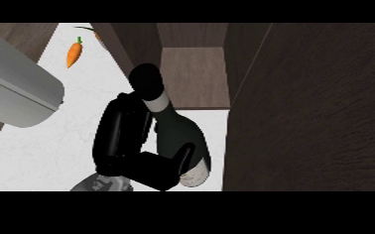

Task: Pick up the wine, place it into the cabinet and close the cabinet

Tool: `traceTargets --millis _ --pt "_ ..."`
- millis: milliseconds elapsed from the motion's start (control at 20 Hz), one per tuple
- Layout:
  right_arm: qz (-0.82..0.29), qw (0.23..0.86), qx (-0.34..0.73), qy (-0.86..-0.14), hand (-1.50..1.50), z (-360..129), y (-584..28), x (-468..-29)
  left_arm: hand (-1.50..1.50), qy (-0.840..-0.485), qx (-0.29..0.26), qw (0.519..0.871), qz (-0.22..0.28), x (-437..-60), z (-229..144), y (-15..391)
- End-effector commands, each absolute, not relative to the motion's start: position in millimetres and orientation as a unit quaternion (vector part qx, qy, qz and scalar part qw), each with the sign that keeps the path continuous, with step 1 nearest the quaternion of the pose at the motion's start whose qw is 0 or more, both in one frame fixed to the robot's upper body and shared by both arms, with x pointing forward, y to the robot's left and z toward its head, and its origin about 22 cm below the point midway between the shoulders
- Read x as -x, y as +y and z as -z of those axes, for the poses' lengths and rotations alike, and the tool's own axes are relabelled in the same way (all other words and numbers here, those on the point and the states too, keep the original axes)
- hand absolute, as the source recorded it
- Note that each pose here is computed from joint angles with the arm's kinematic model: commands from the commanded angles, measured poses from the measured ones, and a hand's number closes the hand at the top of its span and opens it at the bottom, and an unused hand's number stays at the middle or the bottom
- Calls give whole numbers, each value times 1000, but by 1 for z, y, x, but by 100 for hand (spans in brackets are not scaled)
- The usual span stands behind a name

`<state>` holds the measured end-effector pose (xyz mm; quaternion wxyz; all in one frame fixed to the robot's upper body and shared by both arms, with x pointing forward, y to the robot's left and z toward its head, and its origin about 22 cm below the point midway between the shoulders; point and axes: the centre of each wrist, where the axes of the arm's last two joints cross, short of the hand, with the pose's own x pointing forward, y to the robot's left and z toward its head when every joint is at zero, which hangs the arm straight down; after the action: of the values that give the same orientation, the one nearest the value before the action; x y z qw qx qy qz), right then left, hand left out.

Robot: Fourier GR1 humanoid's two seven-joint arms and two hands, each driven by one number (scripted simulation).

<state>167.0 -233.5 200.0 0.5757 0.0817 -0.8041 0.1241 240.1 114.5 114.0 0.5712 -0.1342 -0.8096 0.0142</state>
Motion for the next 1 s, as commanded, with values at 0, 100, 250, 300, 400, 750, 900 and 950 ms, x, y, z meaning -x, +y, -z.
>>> traceTargets --millis 0,100,250,300,400,750,900,950 --pt "-125 554 -120 -815 -150 -218 -243 -157 150 -809 120 575 -13 -258 -128 94" --pt "-116 554 -120 -816 -150 -214 -231 -131 150 -819 111 563 -8 -256 -122 77" --pt "-123 554 -116 -815 -150 -215 -234 -134 150 -819 106 564 -12 -251 -140 72" --pt "-132 557 -114 -812 -150 -210 -233 -139 150 -822 95 561 -12 -253 -125 56" --pt "-129 550 -119 -816 -150 -209 -235 -134 150 -810 98 577 -30 -256 -129 46" --pt "-144 554 -113 -812 -150 -221 -245 -133 150 -826 49 561 -16 -274 -120 43" --pt "-128 553 -116 -815 -150 -217 -234 -131 150 -820 73 568 -29 -288 -134 51" --pt "-134 555 -106 -814 -150 -210 -241 -133 150 -818 58 571 -29 -274 -113 48"
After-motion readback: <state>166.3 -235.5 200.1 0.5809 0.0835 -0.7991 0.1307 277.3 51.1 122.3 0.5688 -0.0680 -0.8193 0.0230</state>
